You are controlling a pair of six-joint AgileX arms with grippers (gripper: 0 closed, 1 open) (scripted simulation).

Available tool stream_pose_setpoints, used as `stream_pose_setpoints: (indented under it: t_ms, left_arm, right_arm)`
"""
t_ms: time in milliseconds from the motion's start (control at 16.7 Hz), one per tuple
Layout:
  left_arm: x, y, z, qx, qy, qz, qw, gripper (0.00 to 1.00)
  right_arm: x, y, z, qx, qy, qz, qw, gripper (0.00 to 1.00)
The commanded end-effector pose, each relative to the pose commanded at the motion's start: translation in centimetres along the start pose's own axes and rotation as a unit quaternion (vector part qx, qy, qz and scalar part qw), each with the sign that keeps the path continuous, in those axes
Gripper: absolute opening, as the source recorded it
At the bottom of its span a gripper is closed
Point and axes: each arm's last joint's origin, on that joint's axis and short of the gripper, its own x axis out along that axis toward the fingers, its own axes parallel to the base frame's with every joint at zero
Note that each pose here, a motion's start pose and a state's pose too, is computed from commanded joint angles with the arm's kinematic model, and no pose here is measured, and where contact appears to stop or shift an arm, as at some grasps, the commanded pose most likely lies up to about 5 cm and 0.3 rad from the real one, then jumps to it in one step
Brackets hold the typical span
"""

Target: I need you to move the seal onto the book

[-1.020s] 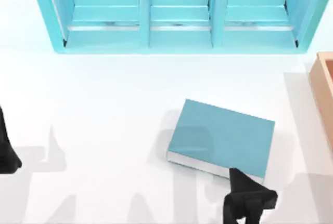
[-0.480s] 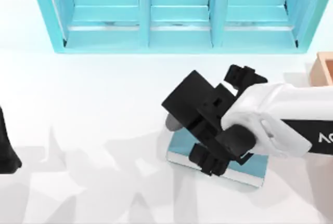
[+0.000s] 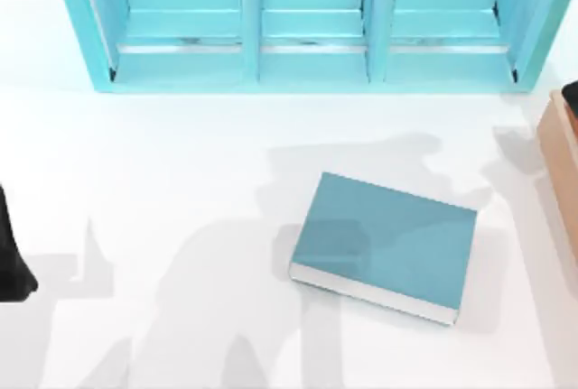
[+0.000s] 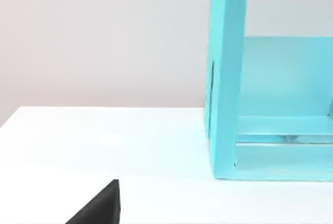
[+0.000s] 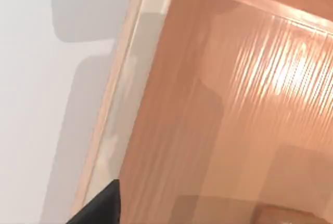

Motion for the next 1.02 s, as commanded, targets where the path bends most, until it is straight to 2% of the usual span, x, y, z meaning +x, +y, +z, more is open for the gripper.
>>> stream_pose_setpoints:
  t_ms: [180,360,780,1020]
  left_arm:
    - [0.0,0.0,0.0,0.0,0.0,0.0,1.0,1.0]
    - [0.0,0.0,0.0,0.0,0.0,0.0,1.0,1.0]
    - [0.0,0.0,0.0,0.0,0.0,0.0,1.0,1.0]
    - [0.0,0.0,0.0,0.0,0.0,0.0,1.0,1.0]
  right_arm:
    - [-1.0,-5.9,-3.4,0.095,0.052,0.047,0.993,1.0]
    - [-1.7,-8.4,-5.9,0.146,0.085,0.071,0.983,1.0]
    - [-1.6,-8.6,-6.2,0.152,0.094,0.075,0.981,1.0]
    - [1.2,-8.4,-6.5,0.154,0.093,0.076,0.981,1.0]
